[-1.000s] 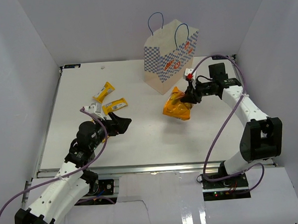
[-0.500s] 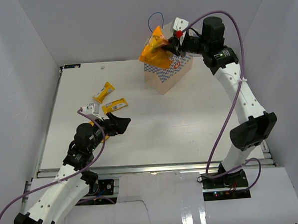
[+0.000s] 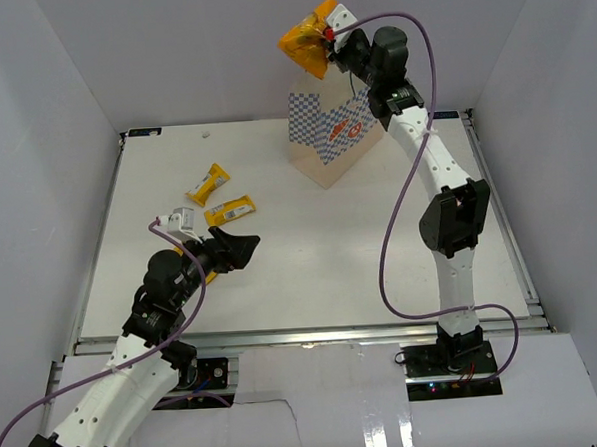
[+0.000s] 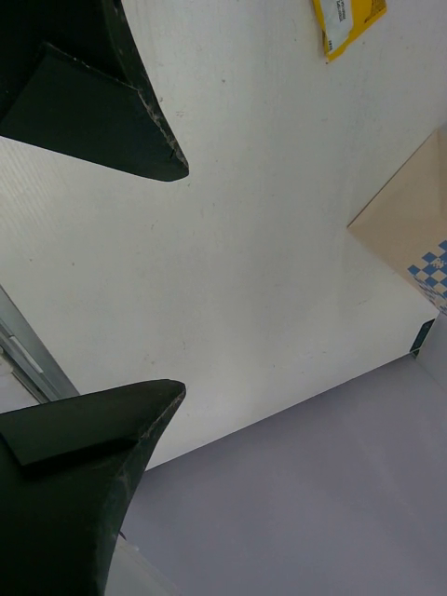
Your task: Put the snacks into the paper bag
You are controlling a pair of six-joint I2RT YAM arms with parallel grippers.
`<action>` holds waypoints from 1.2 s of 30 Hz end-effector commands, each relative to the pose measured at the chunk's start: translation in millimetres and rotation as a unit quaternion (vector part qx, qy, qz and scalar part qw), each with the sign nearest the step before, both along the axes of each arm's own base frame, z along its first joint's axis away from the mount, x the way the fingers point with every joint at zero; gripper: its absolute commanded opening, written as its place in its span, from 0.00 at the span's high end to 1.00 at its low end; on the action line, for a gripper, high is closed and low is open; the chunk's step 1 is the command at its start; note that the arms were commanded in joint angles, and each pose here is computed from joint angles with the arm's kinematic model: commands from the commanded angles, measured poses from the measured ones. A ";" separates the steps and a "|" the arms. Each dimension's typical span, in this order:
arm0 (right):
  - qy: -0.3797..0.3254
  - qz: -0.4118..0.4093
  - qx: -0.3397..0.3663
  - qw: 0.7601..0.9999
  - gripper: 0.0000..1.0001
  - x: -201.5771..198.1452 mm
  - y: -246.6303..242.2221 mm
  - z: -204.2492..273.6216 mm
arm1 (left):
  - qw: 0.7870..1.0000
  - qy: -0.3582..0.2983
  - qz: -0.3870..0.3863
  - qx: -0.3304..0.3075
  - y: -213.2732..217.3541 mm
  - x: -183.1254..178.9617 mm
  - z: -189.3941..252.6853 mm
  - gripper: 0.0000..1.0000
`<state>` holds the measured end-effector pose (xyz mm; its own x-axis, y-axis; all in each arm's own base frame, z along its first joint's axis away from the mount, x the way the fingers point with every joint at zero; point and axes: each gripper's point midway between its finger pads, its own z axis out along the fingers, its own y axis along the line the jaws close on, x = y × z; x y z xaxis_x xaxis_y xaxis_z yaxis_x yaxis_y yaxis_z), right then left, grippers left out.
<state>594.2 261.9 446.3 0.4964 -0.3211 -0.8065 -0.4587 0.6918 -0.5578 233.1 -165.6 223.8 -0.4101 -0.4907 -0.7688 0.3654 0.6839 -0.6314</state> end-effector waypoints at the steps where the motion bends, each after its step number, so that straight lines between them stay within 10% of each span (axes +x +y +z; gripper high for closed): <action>1: -0.154 -0.081 0.063 0.983 0.92 -22.8 -37.9 103.0 | 1.000 -0.004 0.000 -0.010 0.4 -1.1 8.7 0.02; 6: -0.122 -0.091 0.055 0.987 0.89 -12.7 -54.2 78.8 | 1.000 0.009 0.010 -0.010 1.8 2.1 3.9 0.02; 12: -0.109 -0.080 0.044 0.990 0.37 -22.8 -54.1 71.3 | 0.987 0.105 0.107 -0.053 18.4 20.7 -13.0 0.02; 15: -0.109 -0.073 0.049 0.990 0.28 -32.5 -54.8 77.4 | 0.967 0.150 0.175 -0.110 29.3 31.9 -14.7 0.02; 28: -0.017 0.148 -0.031 0.988 0.08 -173.9 -29.5 93.1 | 0.766 0.367 0.445 -0.284 53.0 74.8 -63.7 0.02; 36: 0.173 0.266 -0.151 0.936 0.05 -280.1 -46.4 -89.4 | 0.648 0.495 0.508 -0.277 75.0 131.8 -144.4 0.02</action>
<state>353.6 218.8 450.1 0.5171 -0.3014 -0.8011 -0.7280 0.3374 -0.5968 355.6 -97.1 98.0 0.1112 -0.9913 -0.0703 -0.8245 -0.0525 -0.5634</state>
